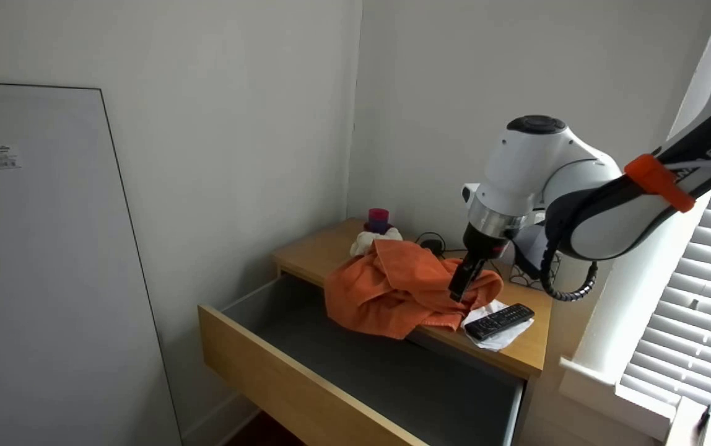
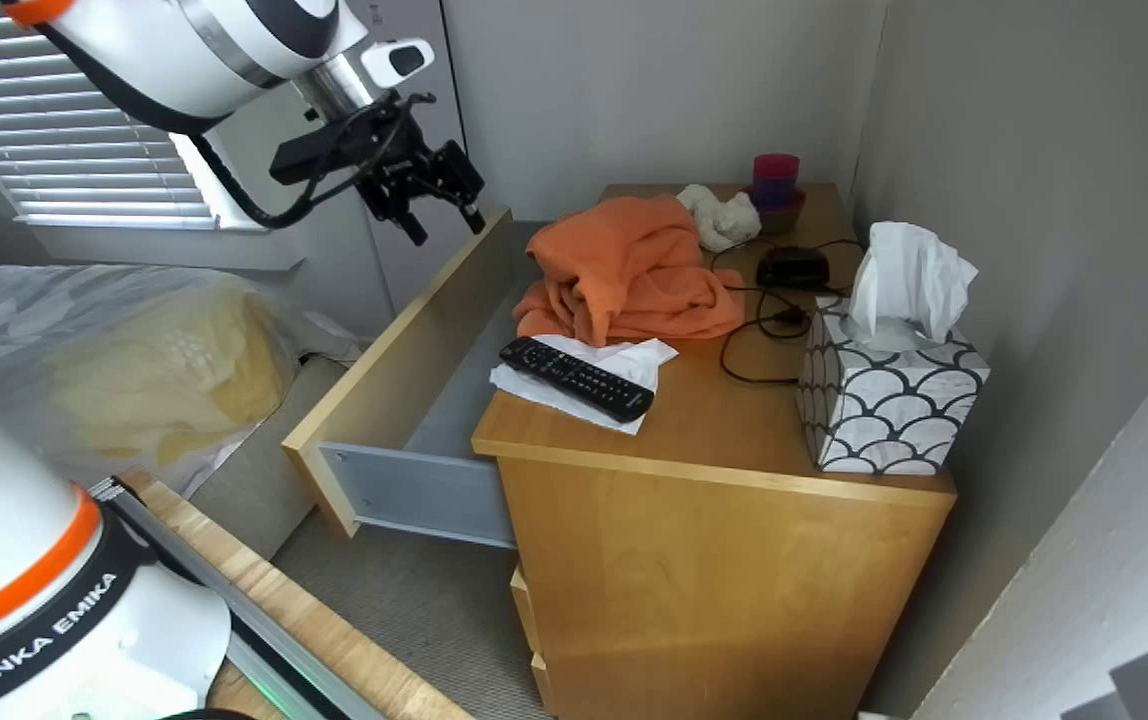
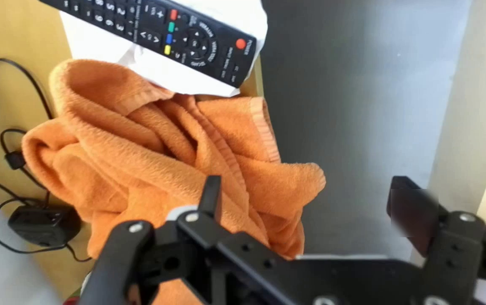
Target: Open the topmost drawer
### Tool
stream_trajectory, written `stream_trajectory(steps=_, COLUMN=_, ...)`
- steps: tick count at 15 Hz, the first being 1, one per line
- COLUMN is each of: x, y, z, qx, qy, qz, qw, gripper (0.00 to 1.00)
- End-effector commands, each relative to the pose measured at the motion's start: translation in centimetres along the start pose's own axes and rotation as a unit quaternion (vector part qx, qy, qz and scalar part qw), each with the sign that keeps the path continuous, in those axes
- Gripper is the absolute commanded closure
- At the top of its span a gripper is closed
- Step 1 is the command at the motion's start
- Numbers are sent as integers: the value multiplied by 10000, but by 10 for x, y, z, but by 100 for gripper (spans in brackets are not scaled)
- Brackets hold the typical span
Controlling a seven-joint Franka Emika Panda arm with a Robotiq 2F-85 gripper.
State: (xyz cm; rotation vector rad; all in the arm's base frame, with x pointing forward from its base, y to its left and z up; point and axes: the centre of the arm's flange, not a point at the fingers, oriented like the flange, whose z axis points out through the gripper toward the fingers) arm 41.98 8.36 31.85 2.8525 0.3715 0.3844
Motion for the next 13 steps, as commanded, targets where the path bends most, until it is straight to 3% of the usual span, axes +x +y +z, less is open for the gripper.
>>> stream_trajectory(steps=1, x=-14, y=22, z=-57, qx=-40, qy=142, qz=-199, qw=9997, gripper=1)
stream_trajectory(steps=5, x=-17, y=25, z=-97, qx=258, qy=95, qz=-234, qw=9993, gripper=0)
stream_trajectory(steps=8, x=-29, y=26, z=-119, qx=467, qy=-622, qz=-88, qw=9969, gripper=0)
stream_trajectory(steps=9, x=-14, y=22, z=-92, qx=281, qy=-336, qz=-120, qw=9990, gripper=0)
stream_trajectory(steps=13, x=-22, y=21, z=-109, qx=379, qy=-522, qz=-95, qw=9979, gripper=0)
